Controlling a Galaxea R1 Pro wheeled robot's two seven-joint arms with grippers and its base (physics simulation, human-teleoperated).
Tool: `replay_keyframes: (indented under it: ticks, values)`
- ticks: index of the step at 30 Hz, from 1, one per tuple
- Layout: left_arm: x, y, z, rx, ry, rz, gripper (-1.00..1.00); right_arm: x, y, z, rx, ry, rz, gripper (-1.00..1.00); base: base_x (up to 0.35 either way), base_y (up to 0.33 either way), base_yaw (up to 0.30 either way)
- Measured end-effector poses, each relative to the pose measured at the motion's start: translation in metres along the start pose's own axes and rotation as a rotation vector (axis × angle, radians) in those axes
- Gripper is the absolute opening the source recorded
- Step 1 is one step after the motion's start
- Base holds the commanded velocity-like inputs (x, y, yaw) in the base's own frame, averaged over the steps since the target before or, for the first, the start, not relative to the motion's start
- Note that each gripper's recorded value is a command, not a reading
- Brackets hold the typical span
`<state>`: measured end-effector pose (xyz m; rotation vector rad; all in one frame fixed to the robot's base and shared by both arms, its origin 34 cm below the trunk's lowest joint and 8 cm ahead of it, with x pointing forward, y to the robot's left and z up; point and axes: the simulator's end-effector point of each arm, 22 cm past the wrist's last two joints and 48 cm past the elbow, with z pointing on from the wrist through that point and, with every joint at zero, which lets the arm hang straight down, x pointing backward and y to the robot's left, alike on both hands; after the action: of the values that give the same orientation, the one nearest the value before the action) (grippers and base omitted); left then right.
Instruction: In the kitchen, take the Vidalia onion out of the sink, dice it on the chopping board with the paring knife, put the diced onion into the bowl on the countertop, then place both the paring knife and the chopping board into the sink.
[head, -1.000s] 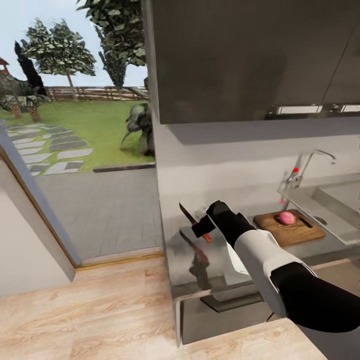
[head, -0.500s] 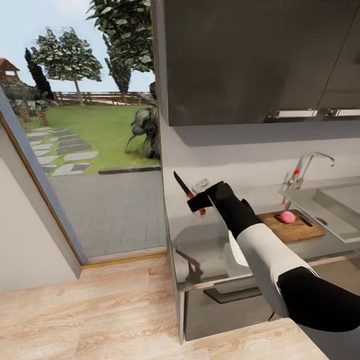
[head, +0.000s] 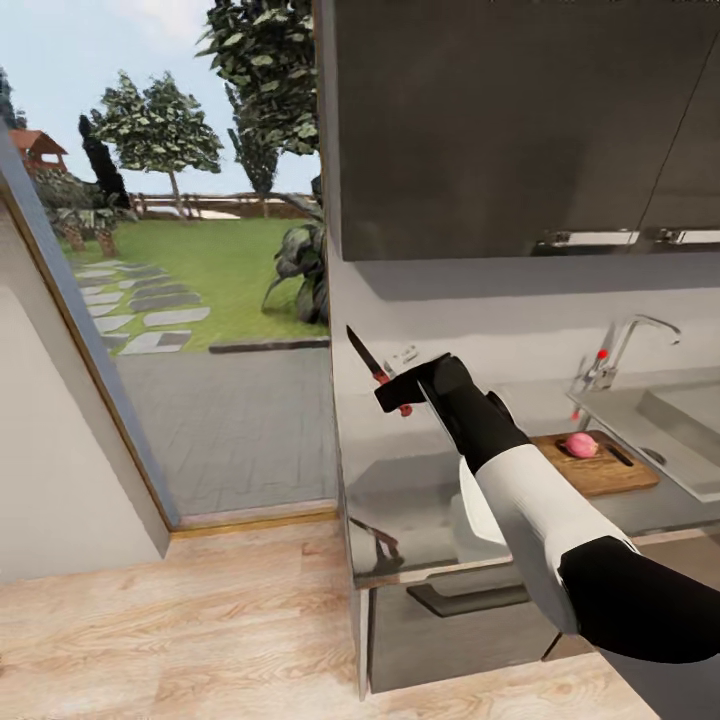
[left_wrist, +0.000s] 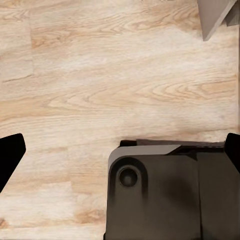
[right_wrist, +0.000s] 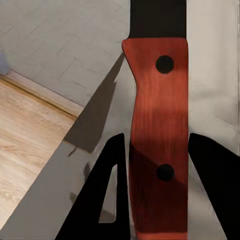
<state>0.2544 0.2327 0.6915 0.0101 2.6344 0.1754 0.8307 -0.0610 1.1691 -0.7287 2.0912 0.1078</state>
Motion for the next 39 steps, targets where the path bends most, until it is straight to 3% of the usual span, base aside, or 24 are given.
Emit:
replay_keyframes:
  ticks: [11, 39]
  values:
    - [-0.001, -0.005, -0.001, 0.005, -0.004, -0.004, 1.00, -0.001, -0.012, -0.002, 0.058, -0.001, -0.002, -1.00, 0.000, -0.298, 0.036]
    - [-0.001, -0.005, -0.001, 0.005, -0.003, -0.002, 1.00, 0.003, -0.014, 0.000, 0.062, 0.009, 0.000, -1.00, 0.000, -0.305, 0.000]
